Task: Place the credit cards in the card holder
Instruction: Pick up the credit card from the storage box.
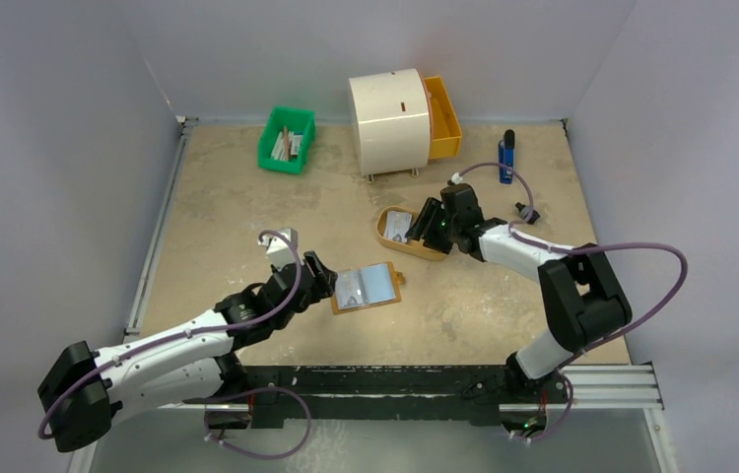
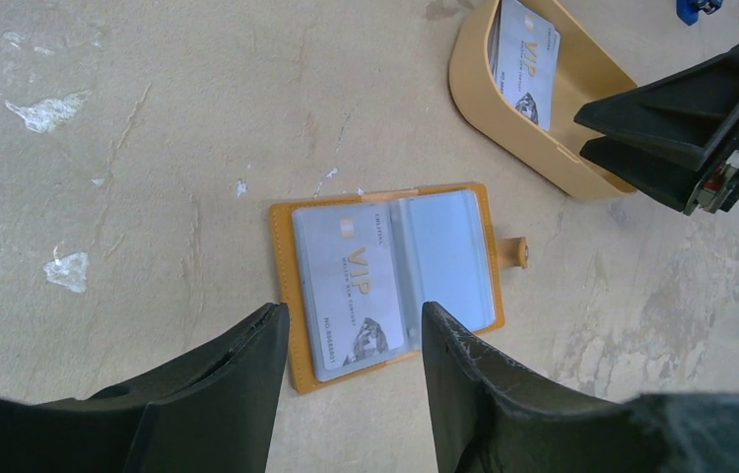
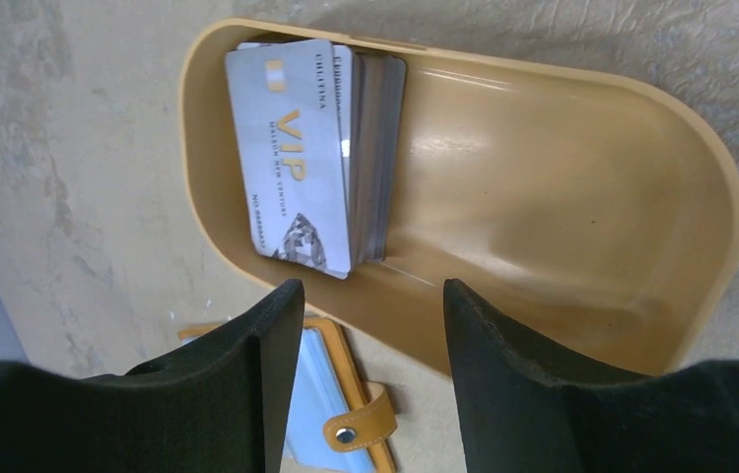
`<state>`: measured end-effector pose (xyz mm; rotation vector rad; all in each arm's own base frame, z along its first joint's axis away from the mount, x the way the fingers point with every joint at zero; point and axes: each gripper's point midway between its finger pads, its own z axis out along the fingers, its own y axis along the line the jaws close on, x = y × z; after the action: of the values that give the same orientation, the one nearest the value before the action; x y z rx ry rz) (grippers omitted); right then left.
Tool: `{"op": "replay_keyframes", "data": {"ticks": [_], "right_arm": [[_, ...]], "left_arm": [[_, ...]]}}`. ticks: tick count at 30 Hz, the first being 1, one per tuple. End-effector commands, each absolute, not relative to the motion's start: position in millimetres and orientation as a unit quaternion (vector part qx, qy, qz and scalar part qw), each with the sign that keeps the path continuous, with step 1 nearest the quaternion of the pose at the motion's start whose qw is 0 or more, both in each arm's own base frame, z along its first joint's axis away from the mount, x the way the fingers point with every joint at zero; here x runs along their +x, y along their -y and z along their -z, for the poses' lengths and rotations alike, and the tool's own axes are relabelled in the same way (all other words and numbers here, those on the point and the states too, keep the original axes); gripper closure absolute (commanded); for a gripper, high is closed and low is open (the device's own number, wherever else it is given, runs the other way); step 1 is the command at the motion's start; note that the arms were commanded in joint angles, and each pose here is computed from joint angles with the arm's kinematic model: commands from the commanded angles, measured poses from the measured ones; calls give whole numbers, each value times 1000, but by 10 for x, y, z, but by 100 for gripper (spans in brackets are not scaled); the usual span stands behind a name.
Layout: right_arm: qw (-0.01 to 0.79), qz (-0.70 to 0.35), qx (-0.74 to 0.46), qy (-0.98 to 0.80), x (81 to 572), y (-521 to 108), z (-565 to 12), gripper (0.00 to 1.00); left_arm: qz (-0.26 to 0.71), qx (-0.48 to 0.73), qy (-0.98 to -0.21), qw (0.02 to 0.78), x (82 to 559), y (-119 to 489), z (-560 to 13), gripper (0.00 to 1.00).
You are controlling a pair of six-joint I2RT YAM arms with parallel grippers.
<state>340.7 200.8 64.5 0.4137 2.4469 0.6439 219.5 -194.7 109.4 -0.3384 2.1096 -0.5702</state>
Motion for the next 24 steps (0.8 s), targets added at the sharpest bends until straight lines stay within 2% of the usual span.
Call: {"op": "replay_keyframes", "data": {"ticks": [1, 14, 24], "right_arm": [[294, -267, 178, -900, 3630, -2111, -721, 44], [261, -280, 174, -907, 3777, -2280, -514, 46], [246, -266, 191, -912, 3723, -2209, -358, 63]], "left_arm": [[228, -145, -849, 454, 2229, 1946, -1129, 49], [218, -145, -851, 455, 2246, 1927, -1093, 50], [210, -146, -855, 451, 2248, 1924, -1054, 50]]}}
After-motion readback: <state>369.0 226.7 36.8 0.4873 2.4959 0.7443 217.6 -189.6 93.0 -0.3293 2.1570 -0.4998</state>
